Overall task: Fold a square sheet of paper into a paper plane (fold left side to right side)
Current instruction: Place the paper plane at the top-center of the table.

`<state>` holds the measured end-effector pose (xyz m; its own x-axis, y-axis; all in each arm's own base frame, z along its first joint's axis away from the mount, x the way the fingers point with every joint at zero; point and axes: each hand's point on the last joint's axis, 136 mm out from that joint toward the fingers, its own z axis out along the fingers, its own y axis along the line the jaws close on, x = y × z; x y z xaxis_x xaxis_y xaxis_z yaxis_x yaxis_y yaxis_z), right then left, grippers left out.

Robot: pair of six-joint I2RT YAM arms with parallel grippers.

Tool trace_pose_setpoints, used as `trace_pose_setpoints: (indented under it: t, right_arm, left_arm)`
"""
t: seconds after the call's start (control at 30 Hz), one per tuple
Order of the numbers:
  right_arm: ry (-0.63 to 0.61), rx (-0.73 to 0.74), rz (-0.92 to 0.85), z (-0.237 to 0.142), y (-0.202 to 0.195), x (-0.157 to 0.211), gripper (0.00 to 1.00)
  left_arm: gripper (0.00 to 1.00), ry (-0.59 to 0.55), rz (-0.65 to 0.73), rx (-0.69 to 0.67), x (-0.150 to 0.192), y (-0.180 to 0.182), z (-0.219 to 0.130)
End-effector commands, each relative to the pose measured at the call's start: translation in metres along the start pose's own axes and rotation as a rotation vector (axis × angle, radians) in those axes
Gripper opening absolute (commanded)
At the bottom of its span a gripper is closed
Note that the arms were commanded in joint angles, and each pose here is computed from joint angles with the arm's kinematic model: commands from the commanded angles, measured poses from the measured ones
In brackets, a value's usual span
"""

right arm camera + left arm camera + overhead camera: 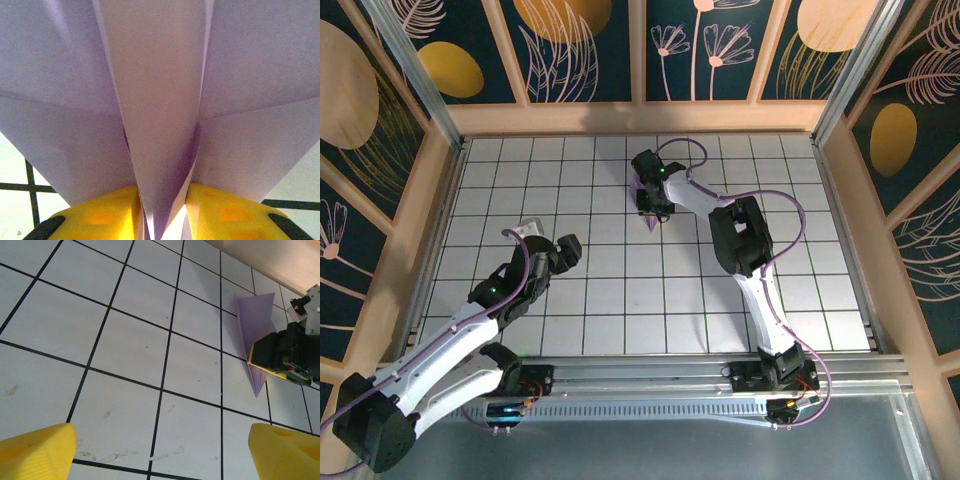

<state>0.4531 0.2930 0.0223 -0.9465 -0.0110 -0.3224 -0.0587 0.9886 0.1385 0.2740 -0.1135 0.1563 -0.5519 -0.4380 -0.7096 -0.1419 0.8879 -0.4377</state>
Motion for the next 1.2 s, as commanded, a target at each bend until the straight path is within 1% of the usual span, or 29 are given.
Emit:
trace_pose_setpoints:
  t: [0.0,0.63,0.83,1.17]
  right_arm:
    - [0.021,0.039,0.001,-0.005,-0.012,0.008,0.33]
    - [-0.016,0.011,0.000,-0.023,-0.007,0.001,0.35]
    - [-0.023,0.019,0.031,-0.024,-0.009,-0.001,0.38]
    - [-0.005,0.007,0.061,-0.019,-0.004,0.004,0.38]
  left_arm:
    - [0.89,-0.009,0.013,-0.015,-0.007,-0.001,-0.005]
    - [0.89,-0.015,0.012,-0.013,-0.013,-0.006,-0.005]
    - [0.89,-0.008,0.012,-0.013,-0.013,-0.008,-0.003]
    - [0.89,0.000,0.014,-0.011,-0.011,-0.009,-0.002]
